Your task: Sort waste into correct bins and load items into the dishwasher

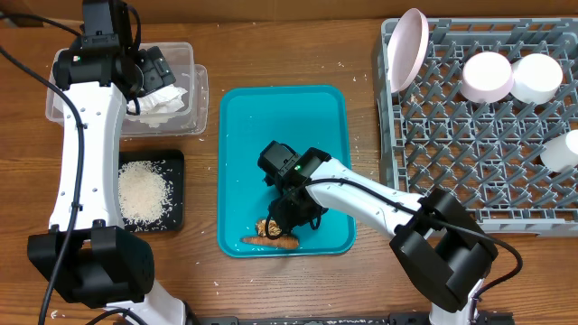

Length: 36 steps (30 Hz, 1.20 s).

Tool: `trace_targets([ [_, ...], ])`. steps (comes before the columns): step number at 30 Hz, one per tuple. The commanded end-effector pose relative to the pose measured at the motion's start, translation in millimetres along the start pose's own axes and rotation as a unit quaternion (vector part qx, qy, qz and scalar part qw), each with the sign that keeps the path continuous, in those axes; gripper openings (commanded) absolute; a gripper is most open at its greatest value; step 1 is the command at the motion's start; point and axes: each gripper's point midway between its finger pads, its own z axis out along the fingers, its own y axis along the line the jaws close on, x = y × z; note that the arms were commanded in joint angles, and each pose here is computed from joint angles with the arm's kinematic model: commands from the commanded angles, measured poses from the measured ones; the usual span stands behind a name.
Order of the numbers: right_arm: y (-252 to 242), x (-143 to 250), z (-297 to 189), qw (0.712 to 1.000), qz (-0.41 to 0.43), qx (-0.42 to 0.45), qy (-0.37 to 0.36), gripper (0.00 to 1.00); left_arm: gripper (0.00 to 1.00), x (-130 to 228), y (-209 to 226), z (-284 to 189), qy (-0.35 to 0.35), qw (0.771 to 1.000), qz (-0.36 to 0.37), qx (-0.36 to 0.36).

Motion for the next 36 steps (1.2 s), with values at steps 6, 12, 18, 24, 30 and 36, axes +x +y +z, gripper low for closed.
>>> trace_targets([
  [6, -1, -3, 2, 1.0, 0.02, 0.007, -0.007, 0.5, 1.0, 0, -1, -5, -0.004, 1.0, -0.008, 0.005],
  [12, -4, -4, 2, 1.0, 0.021, 0.016, -0.009, 0.29, 1.0, 0, -1, -5, -0.004, 1.0, -0.008, 0.005],
  [18, -4, -3, 2, 1.0, 0.022, 0.014, -0.008, 0.29, 1.0, 0, -1, -5, -0.004, 1.0, -0.008, 0.004],
  [24, -4, 1, 1, 1.0, 0.022, 0.013, 0.001, 0.3, 1.0, 0, -1, -5, -0.004, 1.0, -0.008, 0.005],
  [30, 15, 0, -9, 0.999, -0.011, -0.031, 0.01, 0.3, 1.0, 0, -1, -5, -0.004, 1.0, -0.008, 0.005],
  [36, 20, -4, -19, 0.999, -0.032, -0.039, 0.007, 0.35, 1.0, 0, -1, -5, -0.004, 1.0, -0.008, 0.005],
])
